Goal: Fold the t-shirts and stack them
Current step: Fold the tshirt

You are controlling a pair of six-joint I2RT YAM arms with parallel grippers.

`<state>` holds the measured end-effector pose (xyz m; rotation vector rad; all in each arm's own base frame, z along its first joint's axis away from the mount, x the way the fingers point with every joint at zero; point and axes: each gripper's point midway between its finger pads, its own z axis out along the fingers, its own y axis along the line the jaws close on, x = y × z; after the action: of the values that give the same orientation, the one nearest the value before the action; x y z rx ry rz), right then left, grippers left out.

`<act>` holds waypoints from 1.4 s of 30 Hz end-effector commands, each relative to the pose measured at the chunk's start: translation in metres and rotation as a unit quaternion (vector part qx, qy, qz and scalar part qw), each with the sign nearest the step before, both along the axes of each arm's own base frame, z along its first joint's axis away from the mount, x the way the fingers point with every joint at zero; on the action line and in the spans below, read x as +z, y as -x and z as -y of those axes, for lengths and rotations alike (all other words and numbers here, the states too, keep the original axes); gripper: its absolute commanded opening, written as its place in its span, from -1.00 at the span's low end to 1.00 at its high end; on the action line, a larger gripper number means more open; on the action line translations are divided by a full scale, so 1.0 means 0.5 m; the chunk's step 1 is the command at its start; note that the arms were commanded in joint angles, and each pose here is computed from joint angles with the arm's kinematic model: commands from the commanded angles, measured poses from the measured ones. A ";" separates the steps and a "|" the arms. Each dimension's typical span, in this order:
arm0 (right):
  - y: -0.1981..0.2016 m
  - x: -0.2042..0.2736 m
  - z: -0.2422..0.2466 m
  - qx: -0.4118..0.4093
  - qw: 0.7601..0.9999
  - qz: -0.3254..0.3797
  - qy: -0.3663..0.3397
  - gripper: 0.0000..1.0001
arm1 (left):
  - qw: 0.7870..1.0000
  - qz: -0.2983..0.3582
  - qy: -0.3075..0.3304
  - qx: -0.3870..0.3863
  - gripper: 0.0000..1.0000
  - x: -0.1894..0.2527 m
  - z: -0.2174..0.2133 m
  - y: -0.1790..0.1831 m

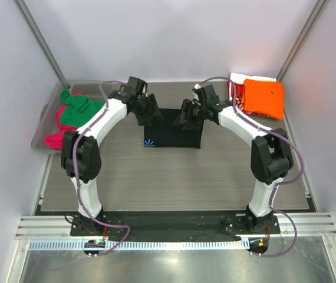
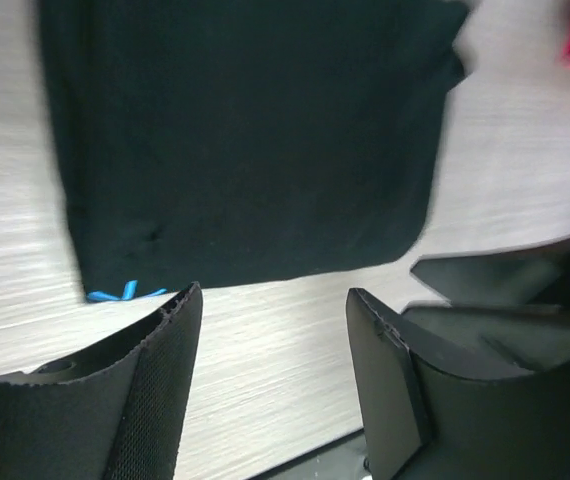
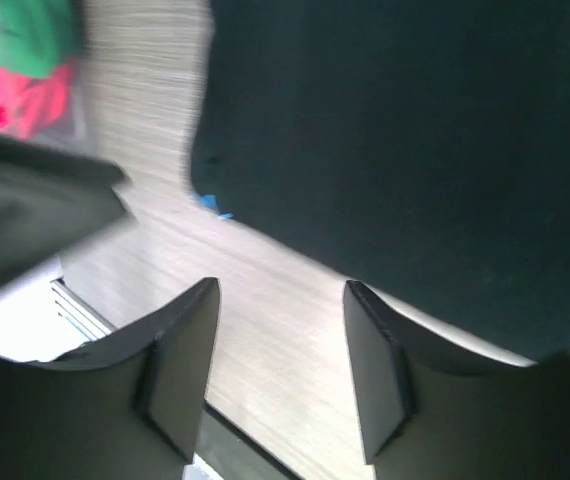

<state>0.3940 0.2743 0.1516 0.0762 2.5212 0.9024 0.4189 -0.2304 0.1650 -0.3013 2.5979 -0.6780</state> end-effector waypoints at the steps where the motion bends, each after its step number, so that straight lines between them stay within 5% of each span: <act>1: -0.024 -0.053 -0.009 -0.008 0.999 -0.021 -0.041 0.12 | 0.998 -0.040 0.051 -0.004 0.20 -0.098 0.054 -0.002; 10: 0.048 -0.289 0.095 -0.019 0.993 -0.115 0.023 -0.13 | 0.994 -0.108 -0.025 -0.007 0.11 -0.304 0.017 0.048; 16: 0.149 -0.307 0.140 -0.034 0.989 -0.135 0.044 -0.13 | 0.986 -0.110 -0.127 0.004 0.10 -0.331 -0.074 0.102; 20: 0.183 -0.257 0.139 -0.036 0.992 -0.112 0.050 0.08 | 0.979 -0.074 -0.190 0.005 0.10 -0.271 -0.126 0.099; 21: 0.192 -0.245 0.143 -0.035 0.991 -0.115 0.063 0.40 | 0.974 -0.066 -0.216 0.015 0.11 -0.256 -0.145 0.089; 27: 0.128 -0.060 0.132 -0.035 0.996 -0.030 0.072 0.99 | 0.969 -0.020 -0.245 -0.001 0.33 -0.052 -0.142 0.037; 31: 0.097 -0.037 0.185 -0.057 0.994 -0.017 0.097 0.99 | 0.968 0.012 -0.252 -0.018 0.40 0.061 -0.151 0.071; 42: 0.012 -0.099 0.288 -0.084 0.991 -0.048 0.091 0.99 | 0.968 0.066 -0.241 -0.018 0.39 0.090 -0.241 0.257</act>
<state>0.3755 0.1282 0.1002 0.3413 2.6359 0.5752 0.3016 -0.1210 0.1982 -0.0708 2.6119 -0.0625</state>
